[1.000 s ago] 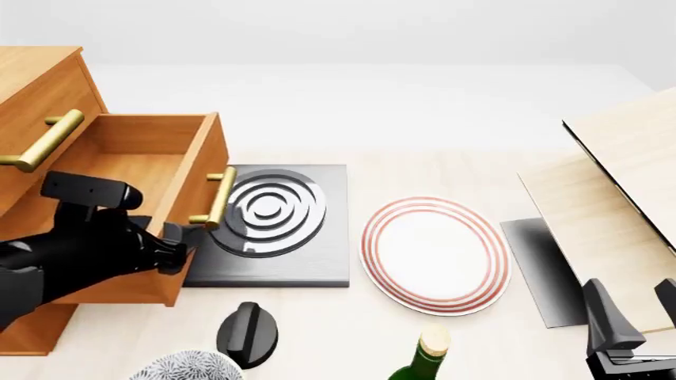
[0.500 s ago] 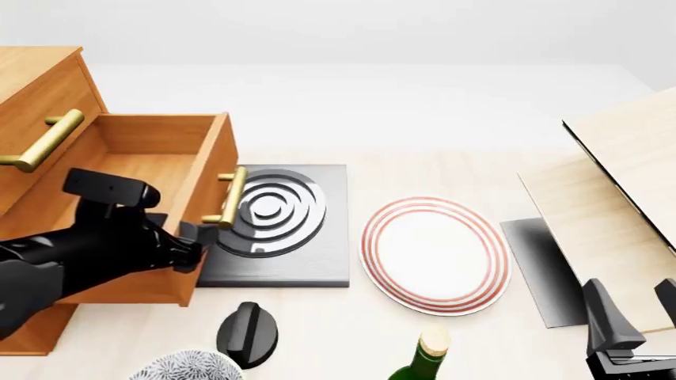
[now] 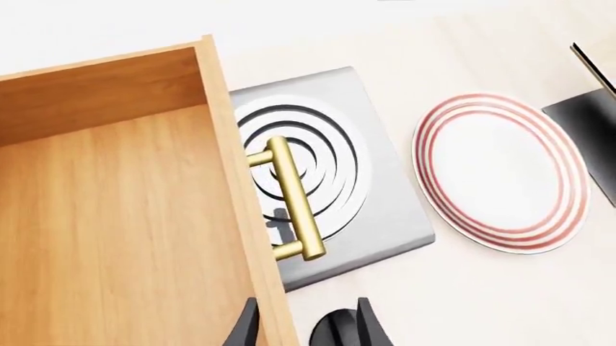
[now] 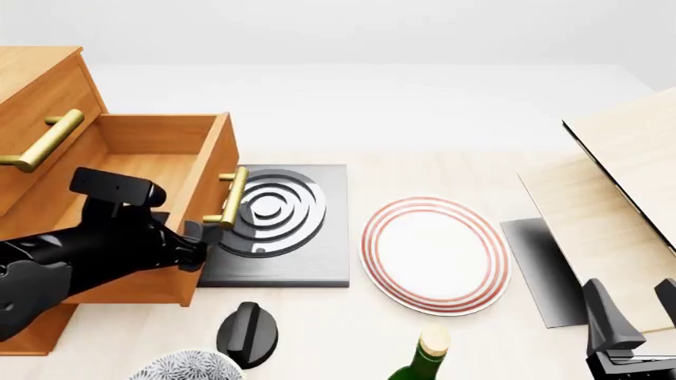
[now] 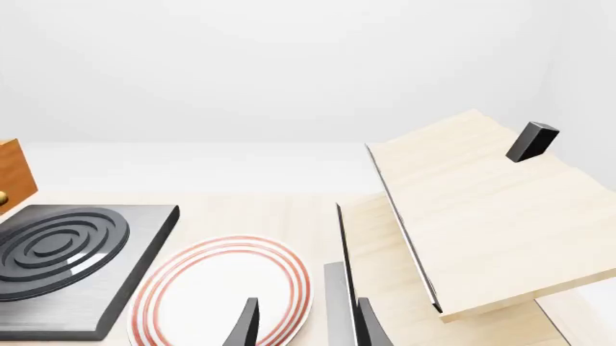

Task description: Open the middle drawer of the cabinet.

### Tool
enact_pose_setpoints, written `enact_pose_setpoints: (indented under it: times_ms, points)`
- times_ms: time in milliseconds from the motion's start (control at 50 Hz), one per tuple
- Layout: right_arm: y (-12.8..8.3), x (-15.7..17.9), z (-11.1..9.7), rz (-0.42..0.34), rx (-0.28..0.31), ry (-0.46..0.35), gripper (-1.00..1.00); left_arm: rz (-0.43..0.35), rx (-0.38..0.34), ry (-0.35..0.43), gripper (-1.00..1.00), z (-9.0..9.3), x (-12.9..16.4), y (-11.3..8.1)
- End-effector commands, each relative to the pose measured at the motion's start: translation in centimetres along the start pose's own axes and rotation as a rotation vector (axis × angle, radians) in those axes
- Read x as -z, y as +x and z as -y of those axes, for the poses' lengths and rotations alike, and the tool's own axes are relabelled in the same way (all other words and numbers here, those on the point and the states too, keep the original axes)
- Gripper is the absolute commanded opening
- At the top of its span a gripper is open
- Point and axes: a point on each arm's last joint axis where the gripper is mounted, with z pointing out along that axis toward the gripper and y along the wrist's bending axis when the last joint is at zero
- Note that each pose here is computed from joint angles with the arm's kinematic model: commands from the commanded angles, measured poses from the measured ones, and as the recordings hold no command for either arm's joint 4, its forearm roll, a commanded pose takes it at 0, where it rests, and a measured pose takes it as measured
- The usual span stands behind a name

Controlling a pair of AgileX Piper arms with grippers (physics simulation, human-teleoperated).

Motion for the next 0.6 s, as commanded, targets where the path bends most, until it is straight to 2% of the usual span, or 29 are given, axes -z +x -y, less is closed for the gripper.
enact_pose_setpoints:
  times_ms: [20, 140, 160, 200, 240, 360, 600]
  points:
    - [0.0, 0.1, 0.0, 0.005, 0.0, -0.001, 1.0, -0.087, 0.013, 0.049, 1.0, 1.1, -1.6, 1.4]
    - [0.0, 0.1, 0.0, 0.005, 0.0, -0.001, 1.0, -0.083, 0.009, 0.046, 1.0, 1.0, -1.5, 1.4]
    - [0.0, 0.1, 0.0, 0.005, 0.0, -0.001, 1.0, -0.062, -0.023, 0.032, 1.0, 0.6, -0.7, 1.1]
    - [0.0, 0.1, 0.0, 0.005, 0.0, -0.001, 1.0, -0.043, -0.041, 0.009, 1.0, -0.1, -0.2, 0.8]
    - [0.0, 0.1, 0.0, 0.006, 0.0, -0.001, 1.0, -0.047, -0.034, 0.018, 1.0, 0.2, -0.1, 0.8]
    - [0.0, 0.1, 0.0, 0.005, 0.0, -0.001, 1.0, -0.008, -0.071, -0.012, 1.0, -0.6, 1.6, 0.2]
    - [0.0, 0.1, 0.0, 0.005, 0.0, -0.001, 1.0, 0.028, -0.084, -0.034, 1.0, -1.0, 3.2, -0.3]
